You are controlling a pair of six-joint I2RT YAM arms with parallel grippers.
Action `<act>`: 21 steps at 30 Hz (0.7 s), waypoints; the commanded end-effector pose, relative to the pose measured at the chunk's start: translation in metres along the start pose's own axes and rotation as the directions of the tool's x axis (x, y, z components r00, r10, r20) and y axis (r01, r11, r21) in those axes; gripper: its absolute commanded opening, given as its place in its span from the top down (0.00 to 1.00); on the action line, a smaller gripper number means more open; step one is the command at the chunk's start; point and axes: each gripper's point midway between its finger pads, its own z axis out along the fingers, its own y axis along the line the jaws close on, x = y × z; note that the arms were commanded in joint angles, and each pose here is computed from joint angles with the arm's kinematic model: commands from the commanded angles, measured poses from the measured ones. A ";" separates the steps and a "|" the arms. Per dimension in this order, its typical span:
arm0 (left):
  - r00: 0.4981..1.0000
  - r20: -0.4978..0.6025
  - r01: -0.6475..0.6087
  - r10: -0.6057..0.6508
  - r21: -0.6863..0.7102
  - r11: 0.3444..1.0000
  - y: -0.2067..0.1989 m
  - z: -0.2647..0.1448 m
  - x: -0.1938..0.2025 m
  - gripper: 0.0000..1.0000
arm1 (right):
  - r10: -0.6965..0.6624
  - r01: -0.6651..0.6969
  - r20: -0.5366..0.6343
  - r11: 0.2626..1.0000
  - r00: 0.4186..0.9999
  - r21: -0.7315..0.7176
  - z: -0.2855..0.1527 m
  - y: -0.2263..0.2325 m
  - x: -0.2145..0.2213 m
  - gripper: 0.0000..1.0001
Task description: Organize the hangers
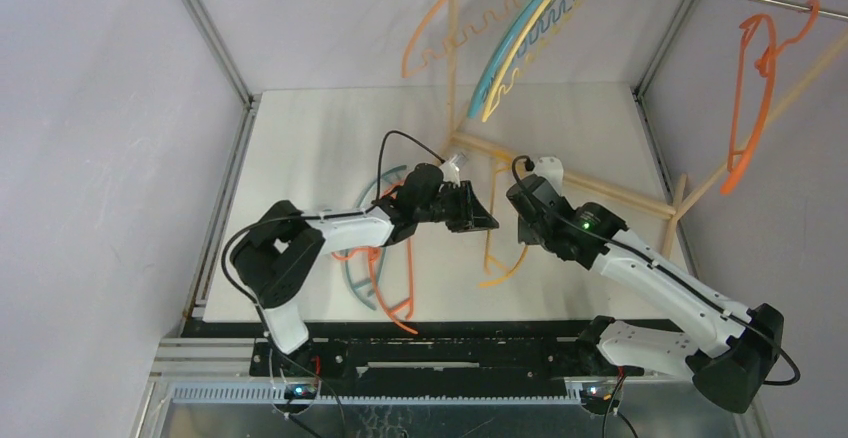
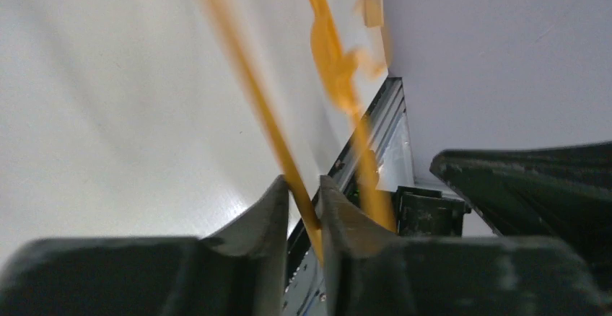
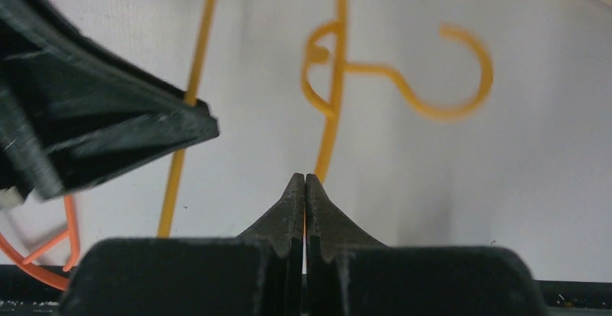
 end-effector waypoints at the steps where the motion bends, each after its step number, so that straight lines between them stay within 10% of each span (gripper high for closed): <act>1: 0.999 0.044 -0.036 0.031 0.138 0.990 -0.041 0.009 -0.022 0.86 | 0.032 -0.029 0.056 0.998 0.998 -0.063 -0.014 0.014 -0.022 1.00; 7: 0.998 0.053 -0.046 0.040 0.126 0.991 -0.036 0.009 -0.022 1.00 | 0.057 -0.055 0.083 0.998 0.995 -0.036 -0.024 0.000 -0.029 1.00; 14: 0.996 0.085 -0.044 0.034 0.124 0.991 -0.038 -0.003 -0.027 1.00 | 0.313 -0.314 -0.031 0.936 0.949 -0.162 -0.030 -0.014 -0.002 0.68; 17: 0.990 0.133 -0.056 0.036 0.151 0.987 -0.051 -0.013 -0.041 1.00 | 0.400 -0.404 -0.068 0.878 0.914 -0.255 -0.030 -0.006 0.013 0.34; 21: 0.979 0.202 -0.073 0.035 0.185 0.980 -0.072 -0.029 -0.065 1.00 | 0.489 -0.490 -0.101 0.794 0.867 -0.360 -0.030 0.006 0.025 0.22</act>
